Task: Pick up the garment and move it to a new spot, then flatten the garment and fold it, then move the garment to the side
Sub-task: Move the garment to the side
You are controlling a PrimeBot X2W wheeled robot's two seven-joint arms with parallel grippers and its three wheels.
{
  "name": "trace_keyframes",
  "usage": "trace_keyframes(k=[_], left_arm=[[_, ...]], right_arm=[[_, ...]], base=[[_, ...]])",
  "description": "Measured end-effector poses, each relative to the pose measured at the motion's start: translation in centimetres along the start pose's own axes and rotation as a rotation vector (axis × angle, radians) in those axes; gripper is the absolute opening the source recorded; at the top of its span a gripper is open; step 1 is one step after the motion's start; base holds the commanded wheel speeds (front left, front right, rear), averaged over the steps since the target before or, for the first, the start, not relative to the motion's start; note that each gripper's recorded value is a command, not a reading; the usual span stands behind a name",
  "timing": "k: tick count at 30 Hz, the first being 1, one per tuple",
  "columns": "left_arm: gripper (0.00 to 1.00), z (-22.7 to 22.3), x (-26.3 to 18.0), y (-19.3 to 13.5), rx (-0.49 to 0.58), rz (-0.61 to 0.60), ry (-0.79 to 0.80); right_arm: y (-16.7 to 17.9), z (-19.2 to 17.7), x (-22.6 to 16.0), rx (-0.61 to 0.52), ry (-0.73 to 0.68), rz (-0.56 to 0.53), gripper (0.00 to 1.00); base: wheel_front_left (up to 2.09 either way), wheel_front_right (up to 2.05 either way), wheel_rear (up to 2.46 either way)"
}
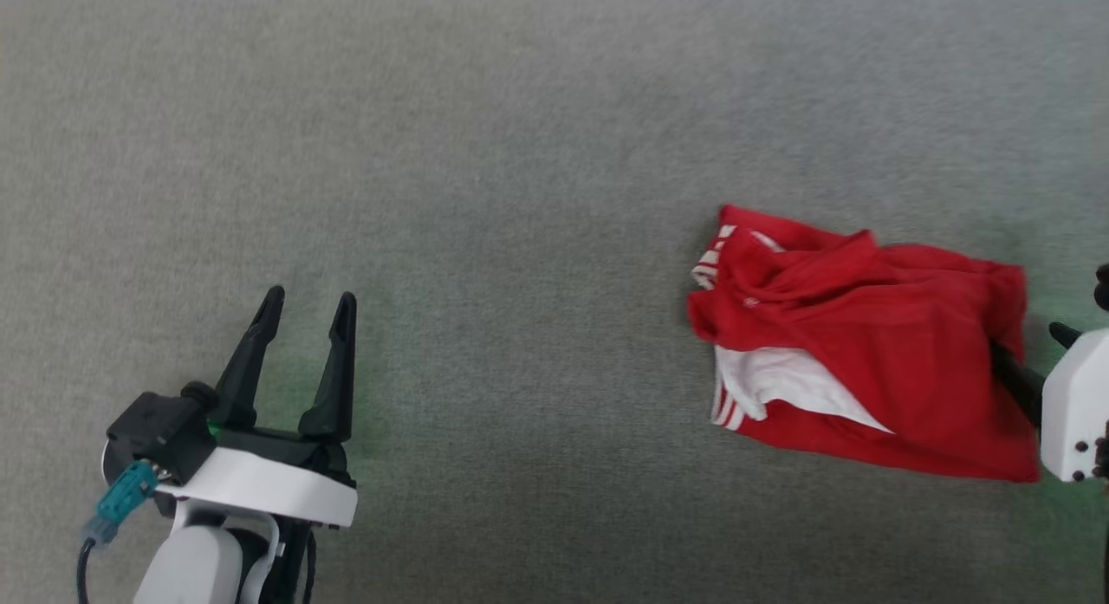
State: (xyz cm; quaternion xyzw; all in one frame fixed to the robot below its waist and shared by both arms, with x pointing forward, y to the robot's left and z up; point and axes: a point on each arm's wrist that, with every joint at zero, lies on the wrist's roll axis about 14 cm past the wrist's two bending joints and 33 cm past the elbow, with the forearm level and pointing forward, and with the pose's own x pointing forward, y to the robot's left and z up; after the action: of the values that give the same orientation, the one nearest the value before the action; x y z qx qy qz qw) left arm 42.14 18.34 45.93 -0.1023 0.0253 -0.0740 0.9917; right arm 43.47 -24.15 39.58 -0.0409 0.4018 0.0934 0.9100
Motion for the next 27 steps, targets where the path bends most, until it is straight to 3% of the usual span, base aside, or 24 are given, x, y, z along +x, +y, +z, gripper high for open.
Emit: trace_keyframes(k=[6, 7, 8, 9, 16, 20, 27], left_arm=[[1.0, -1.2, 0.3, 1.2, 0.001, 0.026, 0.036], [1.0, -1.4, 0.3, 1.3, 0.0, 0.029, 0.04], [1.0, -1.6, 0.2, 1.4, 0.001, 0.032, 0.047], [1.0, -1.8, 0.2, 1.5, 0.002, 0.034, 0.053], [1.0, -1.8, 1.6, 0.3, 0.016, -0.027, 0.051], [1.0, -1.7, 4.1, -2.1, 0.031, -0.138, 0.036], [1.0, -1.9, 8.7, -6.1, 0.059, -0.32, 0.001]], right_arm=[[1.2, -1.1, 2.0, -0.021, 0.144, 0.049, 1.0], [1.4, -1.2, 2.2, -0.018, 0.15, 0.056, 0.74], [1.6, -1.2, 2.3, -0.015, 0.156, 0.062, 0.16], [1.8, -1.3, 2.5, -0.011, 0.158, 0.066, 0.0], [1.7, -1.0, 1.8, 0.067, 0.1, 0.06, 0.0], [-2.7, -0.3, 0.0, 0.122, 0.022, -0.062, 0.0], [-13.4, -0.4, -4.3, 0.162, -0.051, -0.372, 0.0]], base=[[0.0, 0.0, 0.0], [0.0, 0.0, 0.0], [0.0, 0.0, 0.0], [0.0, 0.0, 0.0], [0.0, 0.0, 0.0], [0.0, 0.0, 0.0], [0.0, 0.0, 0.0]])
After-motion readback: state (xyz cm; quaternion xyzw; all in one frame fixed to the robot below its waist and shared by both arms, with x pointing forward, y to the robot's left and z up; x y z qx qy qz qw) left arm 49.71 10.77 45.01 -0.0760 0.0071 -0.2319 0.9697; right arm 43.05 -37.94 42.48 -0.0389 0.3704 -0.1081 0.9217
